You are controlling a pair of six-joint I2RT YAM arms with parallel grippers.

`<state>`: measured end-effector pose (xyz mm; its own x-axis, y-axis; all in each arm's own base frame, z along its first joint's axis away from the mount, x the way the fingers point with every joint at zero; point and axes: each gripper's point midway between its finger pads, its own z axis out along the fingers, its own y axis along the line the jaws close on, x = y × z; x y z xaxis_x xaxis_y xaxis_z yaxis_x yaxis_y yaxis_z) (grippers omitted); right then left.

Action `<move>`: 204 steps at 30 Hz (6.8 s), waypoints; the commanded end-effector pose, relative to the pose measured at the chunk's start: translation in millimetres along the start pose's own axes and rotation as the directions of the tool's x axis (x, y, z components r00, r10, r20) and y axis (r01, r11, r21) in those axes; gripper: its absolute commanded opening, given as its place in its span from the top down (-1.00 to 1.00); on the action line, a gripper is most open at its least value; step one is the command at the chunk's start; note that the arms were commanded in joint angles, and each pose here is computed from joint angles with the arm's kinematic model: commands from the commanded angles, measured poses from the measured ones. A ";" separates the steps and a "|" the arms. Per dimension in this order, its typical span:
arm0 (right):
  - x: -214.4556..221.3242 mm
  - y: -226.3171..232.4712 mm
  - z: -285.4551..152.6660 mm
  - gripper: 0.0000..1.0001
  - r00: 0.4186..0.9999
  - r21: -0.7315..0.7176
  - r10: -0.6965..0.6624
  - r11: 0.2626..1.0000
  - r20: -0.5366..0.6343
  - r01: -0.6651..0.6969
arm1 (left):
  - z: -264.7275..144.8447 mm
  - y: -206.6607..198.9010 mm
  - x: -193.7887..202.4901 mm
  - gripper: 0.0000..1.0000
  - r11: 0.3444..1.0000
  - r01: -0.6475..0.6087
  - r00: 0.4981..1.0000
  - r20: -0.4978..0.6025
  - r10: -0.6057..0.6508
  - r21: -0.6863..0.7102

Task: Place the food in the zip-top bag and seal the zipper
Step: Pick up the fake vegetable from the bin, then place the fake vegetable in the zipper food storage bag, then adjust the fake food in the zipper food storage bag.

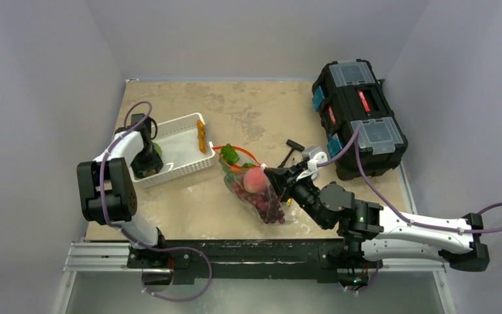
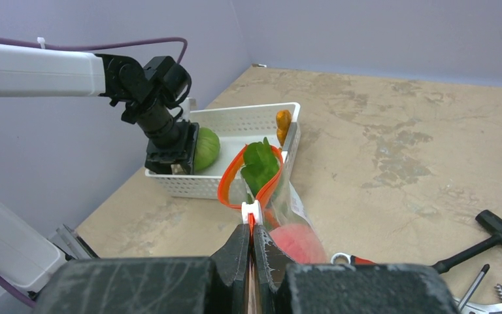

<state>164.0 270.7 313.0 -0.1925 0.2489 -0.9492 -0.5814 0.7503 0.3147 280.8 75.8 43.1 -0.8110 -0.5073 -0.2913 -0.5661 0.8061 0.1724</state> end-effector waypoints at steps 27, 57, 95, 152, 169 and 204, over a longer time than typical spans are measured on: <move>-15.6 13.6 5.5 1.00 0.995 -0.015 0.098 0.995 0.033 -0.098 | -207.9 -95.3 -13.5 0.51 0.730 -0.364 0.823 0.567 -0.038 0.578; -16.9 7.3 -3.4 1.00 0.991 -0.020 0.130 0.991 0.037 -0.129 | -329.2 -193.9 124.6 0.22 0.235 -0.697 0.716 0.673 0.186 0.677; -17.8 4.6 -6.1 1.00 0.992 -0.022 0.120 0.993 0.043 -0.119 | -325.5 -140.1 110.8 -0.60 0.364 -0.602 0.790 0.595 0.145 0.711; -10.1 5.2 -9.7 1.00 0.999 -0.053 0.050 0.997 0.012 -0.050 | -273.8 -161.3 79.6 1.00 0.471 -0.325 0.940 0.335 0.066 0.820; 34.2 39.2 11.8 0.52 0.966 -0.153 -0.159 0.980 -0.202 0.129 | -269.9 -71.5 115.8 1.00 0.512 -0.172 0.943 0.291 -0.162 0.842; 93.9 123.8 118.9 0.76 0.887 -0.132 -0.320 0.947 -0.333 0.292 | -277.5 -61.6 119.8 1.00 0.453 -0.087 0.939 0.225 -0.261 0.887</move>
<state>149.5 456.1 251.8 -0.3001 -0.2834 -0.9109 -0.7681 0.6380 0.0545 175.3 -116.8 238.4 -0.6136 -0.5927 -0.5217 -0.0944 0.7111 -0.6967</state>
